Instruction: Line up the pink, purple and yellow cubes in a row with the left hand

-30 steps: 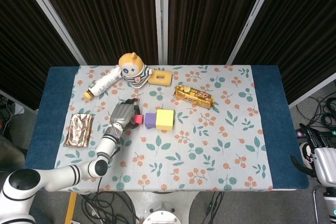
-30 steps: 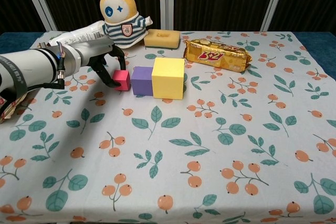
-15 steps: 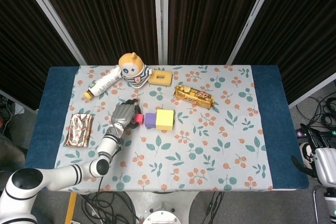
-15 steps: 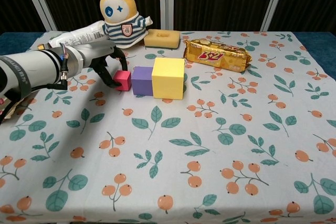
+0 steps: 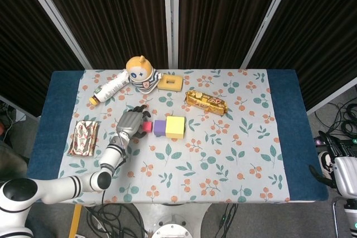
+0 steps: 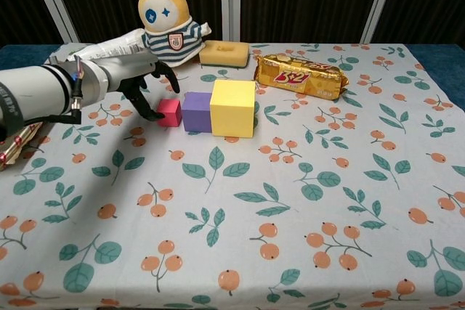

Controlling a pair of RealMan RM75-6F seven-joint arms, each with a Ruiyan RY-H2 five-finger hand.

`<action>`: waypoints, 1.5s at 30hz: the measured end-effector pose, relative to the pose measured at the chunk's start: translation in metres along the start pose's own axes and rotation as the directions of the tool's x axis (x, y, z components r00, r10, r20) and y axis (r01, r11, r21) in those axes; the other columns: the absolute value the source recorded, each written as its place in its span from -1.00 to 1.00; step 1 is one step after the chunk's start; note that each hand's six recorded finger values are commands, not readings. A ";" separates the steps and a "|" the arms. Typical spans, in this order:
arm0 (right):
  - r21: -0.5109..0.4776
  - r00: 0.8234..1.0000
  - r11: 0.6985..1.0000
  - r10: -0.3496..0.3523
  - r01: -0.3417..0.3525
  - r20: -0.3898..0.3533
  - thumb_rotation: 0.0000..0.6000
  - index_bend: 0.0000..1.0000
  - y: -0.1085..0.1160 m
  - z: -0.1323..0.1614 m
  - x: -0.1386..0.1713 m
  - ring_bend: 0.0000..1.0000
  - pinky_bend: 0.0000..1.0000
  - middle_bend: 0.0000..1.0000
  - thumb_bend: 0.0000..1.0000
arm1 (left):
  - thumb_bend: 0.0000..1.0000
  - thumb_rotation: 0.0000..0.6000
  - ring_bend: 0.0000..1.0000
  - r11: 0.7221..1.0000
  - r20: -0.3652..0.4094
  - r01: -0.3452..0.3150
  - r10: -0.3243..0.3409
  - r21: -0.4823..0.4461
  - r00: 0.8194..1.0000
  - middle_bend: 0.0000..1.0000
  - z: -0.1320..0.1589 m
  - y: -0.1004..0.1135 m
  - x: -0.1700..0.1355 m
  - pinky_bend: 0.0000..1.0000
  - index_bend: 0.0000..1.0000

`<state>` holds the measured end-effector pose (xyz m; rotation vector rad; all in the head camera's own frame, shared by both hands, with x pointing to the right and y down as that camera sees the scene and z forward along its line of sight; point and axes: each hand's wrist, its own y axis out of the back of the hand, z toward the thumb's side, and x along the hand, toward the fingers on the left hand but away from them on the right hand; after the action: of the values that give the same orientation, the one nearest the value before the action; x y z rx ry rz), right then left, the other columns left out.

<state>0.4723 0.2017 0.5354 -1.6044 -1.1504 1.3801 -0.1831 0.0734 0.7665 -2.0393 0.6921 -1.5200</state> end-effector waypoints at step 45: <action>0.009 1.000 1.000 0.004 -0.004 0.016 1.00 -0.93 0.001 -0.002 0.001 -0.75 -0.52 -0.59 -0.65 | -0.54 1.00 -0.79 0.994 -0.027 -0.083 0.085 0.073 0.996 -0.73 0.005 0.000 0.028 -0.59 -0.48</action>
<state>0.4747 0.2028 0.5344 -1.5925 -1.1491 1.4016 -0.1715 0.0552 0.7848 -1.9135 0.7151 -1.5092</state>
